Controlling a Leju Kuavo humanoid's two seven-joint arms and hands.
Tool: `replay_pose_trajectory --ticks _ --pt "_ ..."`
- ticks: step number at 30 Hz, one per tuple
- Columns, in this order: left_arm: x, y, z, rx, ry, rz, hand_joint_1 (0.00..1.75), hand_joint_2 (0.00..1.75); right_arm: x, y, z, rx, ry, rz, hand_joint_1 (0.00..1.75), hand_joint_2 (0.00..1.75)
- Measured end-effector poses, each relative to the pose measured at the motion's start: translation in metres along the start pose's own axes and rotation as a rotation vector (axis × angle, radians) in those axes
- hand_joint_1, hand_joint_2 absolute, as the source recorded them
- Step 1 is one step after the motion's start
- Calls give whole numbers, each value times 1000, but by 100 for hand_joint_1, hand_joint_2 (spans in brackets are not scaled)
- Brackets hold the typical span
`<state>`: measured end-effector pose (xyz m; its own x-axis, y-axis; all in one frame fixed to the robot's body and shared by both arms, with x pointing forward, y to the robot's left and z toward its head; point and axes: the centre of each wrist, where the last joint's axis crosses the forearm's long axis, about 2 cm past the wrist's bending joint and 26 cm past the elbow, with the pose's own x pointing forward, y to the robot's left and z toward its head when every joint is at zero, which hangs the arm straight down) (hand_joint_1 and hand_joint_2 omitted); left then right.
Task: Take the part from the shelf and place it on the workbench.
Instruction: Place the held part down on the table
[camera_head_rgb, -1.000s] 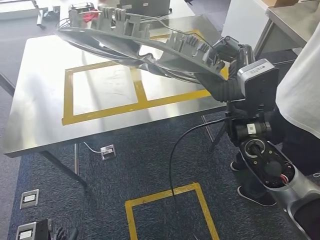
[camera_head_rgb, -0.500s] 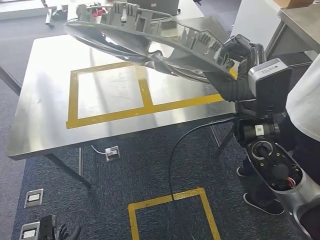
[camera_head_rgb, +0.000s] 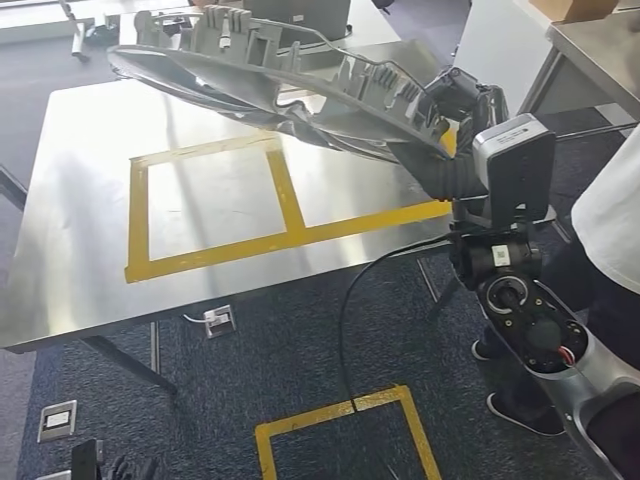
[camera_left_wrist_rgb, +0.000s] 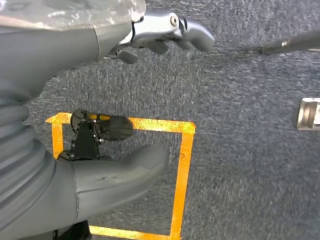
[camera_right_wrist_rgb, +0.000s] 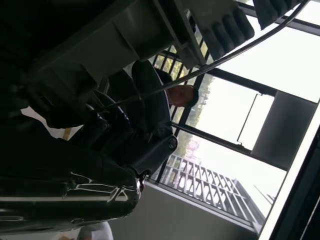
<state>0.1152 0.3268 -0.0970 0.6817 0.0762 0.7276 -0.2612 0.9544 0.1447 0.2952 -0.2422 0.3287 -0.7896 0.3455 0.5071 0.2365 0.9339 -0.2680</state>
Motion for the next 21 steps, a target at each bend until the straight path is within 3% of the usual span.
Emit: replay_pose_trajectory --ticks 21 --pt "2 0 -1 6 7 -10 0 175 -2 1 3 2 5 -1 175 175"
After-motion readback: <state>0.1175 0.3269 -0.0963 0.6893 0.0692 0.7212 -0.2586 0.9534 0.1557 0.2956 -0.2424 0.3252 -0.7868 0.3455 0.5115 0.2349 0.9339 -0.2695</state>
